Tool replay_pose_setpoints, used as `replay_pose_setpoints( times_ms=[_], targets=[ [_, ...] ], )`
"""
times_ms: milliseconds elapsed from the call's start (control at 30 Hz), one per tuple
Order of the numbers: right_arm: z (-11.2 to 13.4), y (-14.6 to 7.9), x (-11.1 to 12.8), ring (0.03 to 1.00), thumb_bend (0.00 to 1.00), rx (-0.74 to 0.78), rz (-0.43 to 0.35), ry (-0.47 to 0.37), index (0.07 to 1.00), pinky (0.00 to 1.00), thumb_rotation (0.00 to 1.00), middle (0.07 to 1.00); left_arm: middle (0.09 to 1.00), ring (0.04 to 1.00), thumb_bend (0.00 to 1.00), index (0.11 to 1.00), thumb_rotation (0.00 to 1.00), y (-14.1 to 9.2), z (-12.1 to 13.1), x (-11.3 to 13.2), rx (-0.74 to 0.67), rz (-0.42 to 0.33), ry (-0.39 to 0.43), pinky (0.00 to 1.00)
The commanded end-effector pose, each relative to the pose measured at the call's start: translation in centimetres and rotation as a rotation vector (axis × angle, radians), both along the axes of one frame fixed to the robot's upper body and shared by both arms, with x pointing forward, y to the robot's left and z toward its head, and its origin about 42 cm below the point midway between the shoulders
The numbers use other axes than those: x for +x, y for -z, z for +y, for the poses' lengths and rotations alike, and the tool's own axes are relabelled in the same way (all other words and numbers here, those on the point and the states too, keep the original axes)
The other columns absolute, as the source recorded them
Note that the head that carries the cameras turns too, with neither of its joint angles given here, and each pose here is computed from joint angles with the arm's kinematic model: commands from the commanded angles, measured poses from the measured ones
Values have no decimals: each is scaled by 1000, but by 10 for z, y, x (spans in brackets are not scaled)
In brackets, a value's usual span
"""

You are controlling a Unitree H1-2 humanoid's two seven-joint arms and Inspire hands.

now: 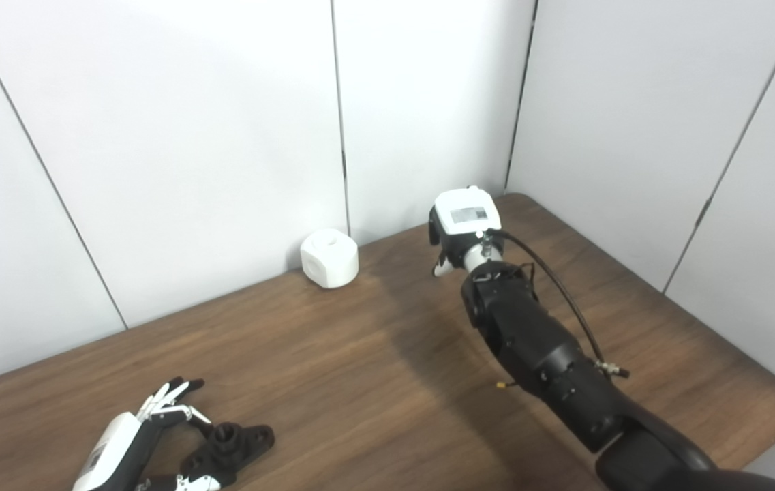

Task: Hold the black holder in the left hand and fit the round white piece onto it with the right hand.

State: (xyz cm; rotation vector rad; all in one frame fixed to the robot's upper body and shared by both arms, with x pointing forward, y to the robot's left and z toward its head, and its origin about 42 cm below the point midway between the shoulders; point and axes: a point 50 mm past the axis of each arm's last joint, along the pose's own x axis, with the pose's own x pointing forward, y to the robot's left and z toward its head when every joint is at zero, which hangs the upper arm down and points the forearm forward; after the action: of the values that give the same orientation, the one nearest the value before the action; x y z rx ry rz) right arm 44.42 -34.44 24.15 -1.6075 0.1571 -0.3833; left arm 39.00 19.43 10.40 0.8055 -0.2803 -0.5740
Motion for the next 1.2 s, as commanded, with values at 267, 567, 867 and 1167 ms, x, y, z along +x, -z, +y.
replay_pose_setpoints(
  times_ms=[267,567,867,1167],
  targets=[
    [21,-51,16,854,850,64,34,-142,697,818,278,849,927,1000,523,484,54,60,15,-33,89,202,-68,999],
    [39,-63,26,927,992,43,183,-155,846,841,364,950,932,1000,524,484,54,62,7,-33,92,199,-64,1000],
    [58,-62,35,943,1000,42,236,-157,886,852,398,967,932,1000,523,483,53,63,2,-35,79,203,-59,1000],
    [84,-58,42,943,983,57,257,-115,874,860,504,976,930,1000,523,483,53,65,2,-35,89,196,-58,1000]
  ],
)
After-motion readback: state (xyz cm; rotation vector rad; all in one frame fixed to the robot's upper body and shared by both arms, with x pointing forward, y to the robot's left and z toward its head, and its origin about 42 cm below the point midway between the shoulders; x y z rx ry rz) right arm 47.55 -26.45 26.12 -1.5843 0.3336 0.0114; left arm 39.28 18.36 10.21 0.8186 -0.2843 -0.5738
